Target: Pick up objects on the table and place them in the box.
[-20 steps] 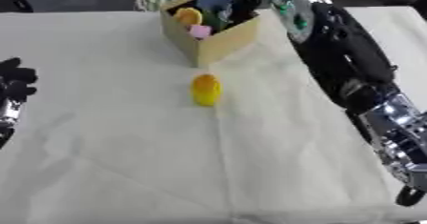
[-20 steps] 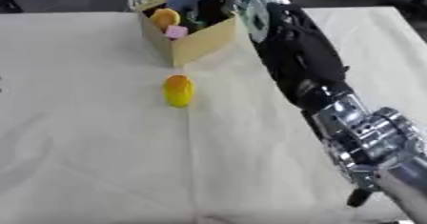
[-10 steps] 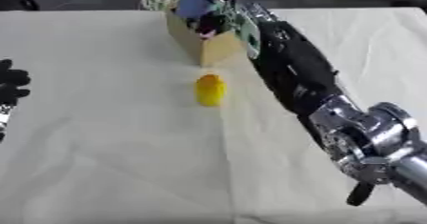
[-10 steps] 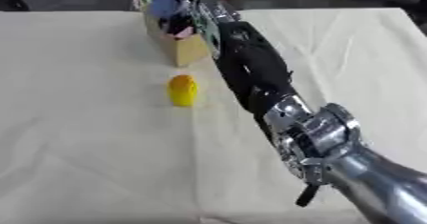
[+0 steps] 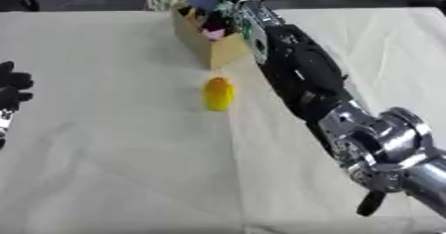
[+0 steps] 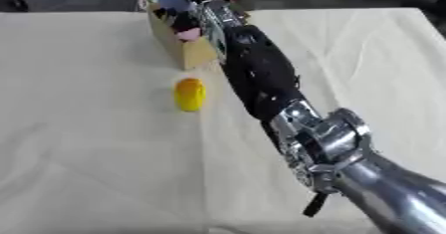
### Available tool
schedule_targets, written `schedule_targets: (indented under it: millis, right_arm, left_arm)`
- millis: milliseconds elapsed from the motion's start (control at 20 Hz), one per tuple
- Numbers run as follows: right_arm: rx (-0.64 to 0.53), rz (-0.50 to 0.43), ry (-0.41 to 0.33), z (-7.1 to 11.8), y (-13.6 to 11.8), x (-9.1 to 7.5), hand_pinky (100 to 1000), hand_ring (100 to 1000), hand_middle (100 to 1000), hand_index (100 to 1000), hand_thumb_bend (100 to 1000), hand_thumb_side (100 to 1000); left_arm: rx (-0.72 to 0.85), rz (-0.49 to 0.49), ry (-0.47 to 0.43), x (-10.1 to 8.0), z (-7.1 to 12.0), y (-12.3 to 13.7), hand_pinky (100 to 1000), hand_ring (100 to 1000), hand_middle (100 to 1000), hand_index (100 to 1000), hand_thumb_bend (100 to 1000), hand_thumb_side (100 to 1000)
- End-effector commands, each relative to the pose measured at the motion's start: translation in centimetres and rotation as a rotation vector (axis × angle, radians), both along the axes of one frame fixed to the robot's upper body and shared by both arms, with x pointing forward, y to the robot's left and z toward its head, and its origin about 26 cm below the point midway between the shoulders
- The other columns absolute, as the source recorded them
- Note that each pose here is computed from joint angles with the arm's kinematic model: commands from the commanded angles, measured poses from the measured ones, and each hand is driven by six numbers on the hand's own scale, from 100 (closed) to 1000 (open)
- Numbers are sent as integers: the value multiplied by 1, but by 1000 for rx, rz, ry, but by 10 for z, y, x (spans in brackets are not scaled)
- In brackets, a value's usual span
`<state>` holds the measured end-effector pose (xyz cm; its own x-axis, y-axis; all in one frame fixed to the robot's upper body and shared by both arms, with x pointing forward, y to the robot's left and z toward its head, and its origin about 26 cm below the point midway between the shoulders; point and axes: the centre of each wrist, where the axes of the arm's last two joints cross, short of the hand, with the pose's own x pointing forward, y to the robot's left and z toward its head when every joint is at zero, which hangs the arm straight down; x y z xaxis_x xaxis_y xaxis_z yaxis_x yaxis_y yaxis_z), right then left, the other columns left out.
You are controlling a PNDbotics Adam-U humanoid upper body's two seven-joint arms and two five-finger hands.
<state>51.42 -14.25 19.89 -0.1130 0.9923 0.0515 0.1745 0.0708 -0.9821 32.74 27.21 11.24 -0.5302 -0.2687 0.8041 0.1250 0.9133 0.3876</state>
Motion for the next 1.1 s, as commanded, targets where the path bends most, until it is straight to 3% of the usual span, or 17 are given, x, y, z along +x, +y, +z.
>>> schedule_targets:
  millis: [50, 300, 350, 650, 850, 1100]
  right_arm:
    - [-2, -74, -72, 22, -11, 3, 771, 821, 958, 1000, 177, 439]
    - [-5, -130, -69, 23, -19, 5, 800, 848, 975, 1000, 213, 435]
    - [-11, -136, -59, 23, -21, 5, 812, 859, 983, 1000, 256, 428]
    - [-69, -145, 90, 20, -34, 8, 915, 979, 1000, 1000, 406, 365]
    - [-109, -148, 158, 23, -41, 9, 934, 1000, 1000, 1000, 465, 302]
    - [-124, -155, 176, 28, -47, 9, 933, 1000, 1000, 1000, 453, 297]
  left_arm:
    - [9, 1, -20, 0, 6, 2, 779, 795, 723, 897, 241, 670]
    - [9, 3, -18, 0, 6, 3, 779, 795, 723, 897, 241, 670]
    - [9, 3, -18, 0, 6, 3, 779, 796, 723, 897, 241, 670]
    - [11, 7, -17, 0, 6, 4, 780, 796, 723, 897, 241, 669]
    - [12, 8, -17, 0, 6, 4, 780, 796, 723, 897, 241, 669]
    - [12, 10, -18, 0, 6, 5, 781, 796, 722, 897, 241, 668]
